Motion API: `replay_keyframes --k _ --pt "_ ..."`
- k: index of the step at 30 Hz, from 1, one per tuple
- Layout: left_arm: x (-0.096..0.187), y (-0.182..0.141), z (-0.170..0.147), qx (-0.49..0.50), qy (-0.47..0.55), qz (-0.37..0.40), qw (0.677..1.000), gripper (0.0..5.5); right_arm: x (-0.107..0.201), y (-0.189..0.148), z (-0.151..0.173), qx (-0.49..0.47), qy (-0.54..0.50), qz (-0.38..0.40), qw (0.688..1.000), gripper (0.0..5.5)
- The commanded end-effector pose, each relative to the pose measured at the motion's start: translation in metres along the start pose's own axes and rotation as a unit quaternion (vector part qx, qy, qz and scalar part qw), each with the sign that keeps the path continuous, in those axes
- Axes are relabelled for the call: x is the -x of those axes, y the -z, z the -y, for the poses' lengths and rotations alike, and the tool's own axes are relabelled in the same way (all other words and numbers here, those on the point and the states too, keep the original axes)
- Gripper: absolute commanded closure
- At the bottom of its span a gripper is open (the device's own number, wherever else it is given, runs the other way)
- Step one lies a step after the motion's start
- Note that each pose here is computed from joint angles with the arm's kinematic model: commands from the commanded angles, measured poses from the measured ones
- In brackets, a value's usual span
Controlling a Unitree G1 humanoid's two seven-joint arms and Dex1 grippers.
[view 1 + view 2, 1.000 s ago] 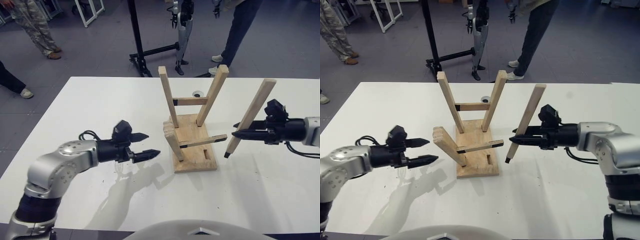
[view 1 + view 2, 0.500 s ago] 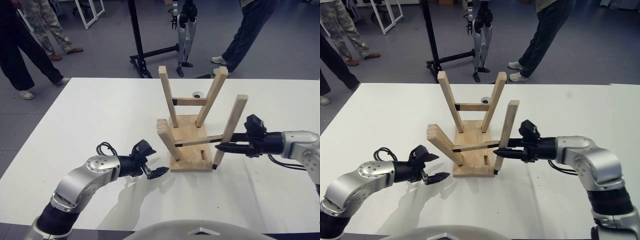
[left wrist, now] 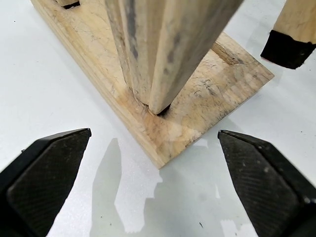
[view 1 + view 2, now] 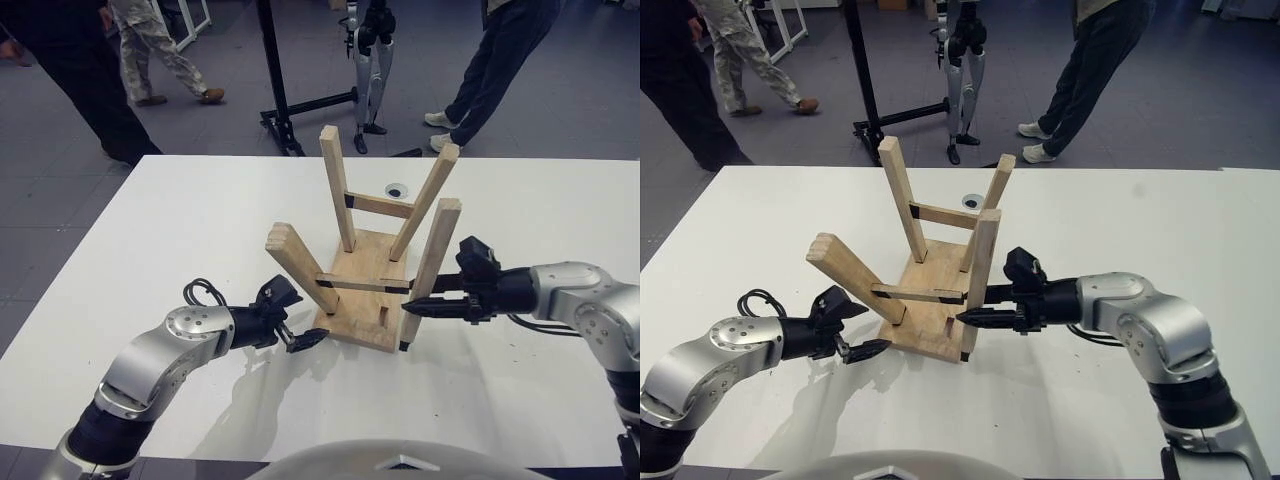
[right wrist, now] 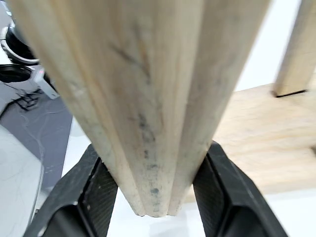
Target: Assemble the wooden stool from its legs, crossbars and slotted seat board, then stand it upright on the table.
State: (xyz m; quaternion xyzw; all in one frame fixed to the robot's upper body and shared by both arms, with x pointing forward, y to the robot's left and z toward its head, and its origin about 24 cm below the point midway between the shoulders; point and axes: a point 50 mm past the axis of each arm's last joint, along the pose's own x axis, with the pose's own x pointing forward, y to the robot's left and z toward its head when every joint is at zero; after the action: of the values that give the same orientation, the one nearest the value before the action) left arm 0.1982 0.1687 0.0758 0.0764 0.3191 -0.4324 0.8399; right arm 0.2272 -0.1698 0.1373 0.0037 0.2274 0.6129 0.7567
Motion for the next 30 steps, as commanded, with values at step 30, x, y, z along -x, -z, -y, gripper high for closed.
replay_keyframes --k 30 --pt "0.0 0.007 -0.005 -0.006 0.007 -0.025 1.0 0.73 -0.015 0.044 0.005 0.116 0.036 0.19 0.974 3.48"
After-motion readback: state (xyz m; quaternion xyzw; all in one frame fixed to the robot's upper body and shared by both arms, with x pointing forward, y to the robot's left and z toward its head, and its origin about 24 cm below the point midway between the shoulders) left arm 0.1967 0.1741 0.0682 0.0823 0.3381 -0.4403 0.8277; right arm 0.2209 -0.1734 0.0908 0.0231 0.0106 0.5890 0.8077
